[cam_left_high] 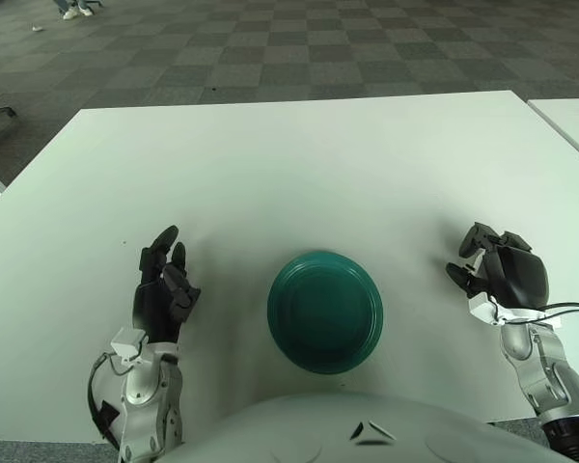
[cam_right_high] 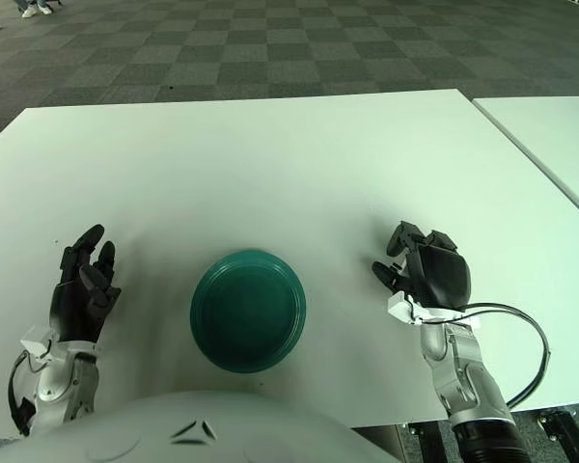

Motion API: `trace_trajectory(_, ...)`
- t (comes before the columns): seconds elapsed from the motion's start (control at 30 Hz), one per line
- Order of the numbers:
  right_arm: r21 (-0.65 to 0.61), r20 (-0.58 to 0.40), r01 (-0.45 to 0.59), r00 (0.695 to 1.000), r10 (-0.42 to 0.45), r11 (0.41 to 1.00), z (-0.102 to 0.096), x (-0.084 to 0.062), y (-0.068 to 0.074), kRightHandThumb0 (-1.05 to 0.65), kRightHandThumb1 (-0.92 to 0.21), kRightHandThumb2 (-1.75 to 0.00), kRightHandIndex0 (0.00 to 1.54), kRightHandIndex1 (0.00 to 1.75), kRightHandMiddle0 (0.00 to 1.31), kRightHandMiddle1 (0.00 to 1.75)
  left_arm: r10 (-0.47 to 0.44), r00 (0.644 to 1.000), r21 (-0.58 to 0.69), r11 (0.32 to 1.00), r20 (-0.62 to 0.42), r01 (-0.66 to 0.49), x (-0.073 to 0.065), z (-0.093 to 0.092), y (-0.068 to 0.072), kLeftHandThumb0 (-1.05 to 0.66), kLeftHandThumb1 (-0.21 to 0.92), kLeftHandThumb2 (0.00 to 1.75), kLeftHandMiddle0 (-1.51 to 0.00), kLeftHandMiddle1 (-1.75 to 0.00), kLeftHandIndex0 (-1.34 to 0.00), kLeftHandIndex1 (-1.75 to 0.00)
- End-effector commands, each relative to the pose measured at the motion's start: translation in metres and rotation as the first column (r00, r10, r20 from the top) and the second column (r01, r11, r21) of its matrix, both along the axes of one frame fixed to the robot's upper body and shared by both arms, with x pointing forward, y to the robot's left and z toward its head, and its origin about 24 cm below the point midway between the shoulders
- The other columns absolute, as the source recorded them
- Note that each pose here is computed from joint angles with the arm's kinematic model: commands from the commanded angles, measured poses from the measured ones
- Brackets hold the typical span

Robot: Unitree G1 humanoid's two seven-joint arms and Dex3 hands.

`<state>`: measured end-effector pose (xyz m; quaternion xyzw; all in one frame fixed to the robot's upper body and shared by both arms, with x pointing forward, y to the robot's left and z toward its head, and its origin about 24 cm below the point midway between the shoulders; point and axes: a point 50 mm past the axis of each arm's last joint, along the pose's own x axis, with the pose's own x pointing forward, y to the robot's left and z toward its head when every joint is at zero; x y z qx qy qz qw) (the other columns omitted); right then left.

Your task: Put the charger into the plate.

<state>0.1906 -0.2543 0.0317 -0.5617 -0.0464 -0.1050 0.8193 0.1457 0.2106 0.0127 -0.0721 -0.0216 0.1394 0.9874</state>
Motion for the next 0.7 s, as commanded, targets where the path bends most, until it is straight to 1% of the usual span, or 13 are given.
trace_trajectory(0.0, -0.017, 0.012, 0.004, 1.000, -0.003, 1.000, 0.004, 0.003, -0.001, -0.44, -0.47, -1.12, 1.00, 1.75, 0.50, 1.75, -0.005, 1.000, 0.005, 1.000, 0.007, 0.005, 0.003, 0.002, 0.002, -0.96, 0.92, 1.05, -0.26, 0.00, 0.00, -0.74)
trace_trajectory(0.07, -0.043, 0.006, 0.010, 1.000, -0.010, 0.999, 0.004, 0.003, -0.002, -0.42, -0.57, -0.99, 0.75, 1.70, 0.42, 1.75, -0.005, 1.000, 0.005, 1.000, 0.007, 0.005, 0.003, 0.002, 0.002, -0.96, 0.92, 1.05, -0.26, 0.00, 0.00, -0.74)
trace_trajectory(0.13, -0.081, -0.011, 0.026, 1.000, -0.027, 0.996, 0.003, 0.003, -0.003, -0.39, -0.72, -0.80, 0.55, 1.51, 0.33, 1.75, -0.005, 1.000, 0.005, 1.000, 0.007, 0.005, 0.004, 0.002, 0.002, -0.96, 0.92, 1.05, -0.26, 0.00, 0.00, -0.74)
trace_trajectory(0.17, -0.101, -0.021, 0.036, 0.999, -0.038, 0.994, 0.003, 0.003, -0.003, -0.49, -0.76, -0.78, 0.48, 1.41, 0.29, 1.67, -0.005, 1.000, 0.006, 1.000, 0.007, 0.005, 0.004, 0.002, 0.002, -0.96, 0.92, 1.05, -0.26, 0.00, 0.00, -0.74)
trace_trajectory(0.2, -0.136, -0.037, 0.054, 0.998, -0.059, 0.989, 0.003, 0.002, -0.005, -0.63, -0.82, -0.77, 0.40, 1.22, 0.24, 1.54, -0.005, 1.000, 0.006, 1.000, 0.007, 0.005, 0.004, 0.002, 0.002, -0.96, 0.92, 1.05, -0.26, 0.00, 0.00, -0.74)
trace_trajectory(0.23, -0.160, -0.046, 0.066, 0.996, -0.074, 0.985, 0.003, 0.002, -0.006, -0.70, -0.84, -0.77, 0.36, 1.11, 0.19, 1.48, -0.005, 1.000, 0.006, 1.000, 0.007, 0.005, 0.004, 0.002, 0.002, -0.96, 0.92, 1.05, -0.26, 0.00, 0.00, -0.74)
trace_trajectory(0.3, -0.213, -0.065, 0.094, 0.992, -0.110, 0.973, 0.005, -0.001, -0.009, -0.86, -0.89, -0.77, 0.26, 0.75, 0.08, 1.25, -0.005, 1.000, 0.005, 1.000, 0.007, 0.005, 0.004, 0.002, 0.002, -0.96, 0.92, 1.05, -0.26, 0.00, 0.00, -0.74)
trace_trajectory(0.33, -0.224, -0.069, 0.101, 0.991, -0.119, 0.969, 0.006, -0.002, -0.009, -0.90, -0.90, -0.77, 0.23, 0.63, 0.05, 1.16, -0.005, 1.000, 0.005, 1.000, 0.007, 0.005, 0.004, 0.002, 0.002, -0.96, 0.92, 1.05, -0.26, 0.00, 0.00, -0.74)
trace_trajectory(0.37, -0.230, -0.071, 0.105, 0.990, -0.125, 0.967, 0.006, -0.002, -0.009, -0.92, -0.90, -0.77, 0.22, 0.59, 0.04, 1.13, -0.005, 1.000, 0.005, 1.000, 0.007, 0.005, 0.004, 0.002, 0.002, -0.96, 0.92, 1.05, -0.26, 0.00, 0.00, -0.74)
trace_trajectory(0.43, -0.287, -0.088, 0.124, 0.984, -0.155, 0.950, 0.020, -0.007, -0.010, -0.96, -0.91, -0.77, 0.20, 0.47, 0.02, 1.01, -0.005, 1.000, 0.005, 1.000, 0.007, 0.005, 0.004, 0.002, 0.002, -0.96, 0.92, 1.05, -0.26, 0.00, 0.00, -0.74)
trace_trajectory(0.5, -0.340, -0.113, 0.140, 0.976, -0.188, 0.930, 0.028, -0.011, -0.009, -1.01, -0.92, -0.78, 0.17, 0.30, 0.01, 0.80, -0.005, 1.000, 0.005, 1.000, 0.007, 0.005, 0.004, 0.002, 0.002, -0.96, 0.92, 1.05, -0.26, 0.00, 0.00, -0.74)
trace_trajectory(0.53, -0.363, -0.129, 0.143, 0.971, -0.202, 0.921, 0.028, -0.010, -0.009, -1.02, -0.92, -0.79, 0.16, 0.25, 0.00, 0.70, -0.005, 1.000, 0.005, 1.000, 0.007, 0.005, 0.005, 0.002, 0.002, -0.96, 0.92, 1.05, -0.26, 0.00, 0.00, -0.74)
trace_trajectory(0.67, -0.408, -0.163, 0.151, 0.958, -0.235, 0.900, 0.028, -0.009, -0.008, -1.04, -0.92, -0.80, 0.14, 0.16, 0.00, 0.53, -0.005, 1.000, 0.005, 1.000, 0.006, 0.005, 0.006, 0.002, 0.002, -0.96, 0.92, 1.05, -0.26, 0.00, 0.00, -0.74)
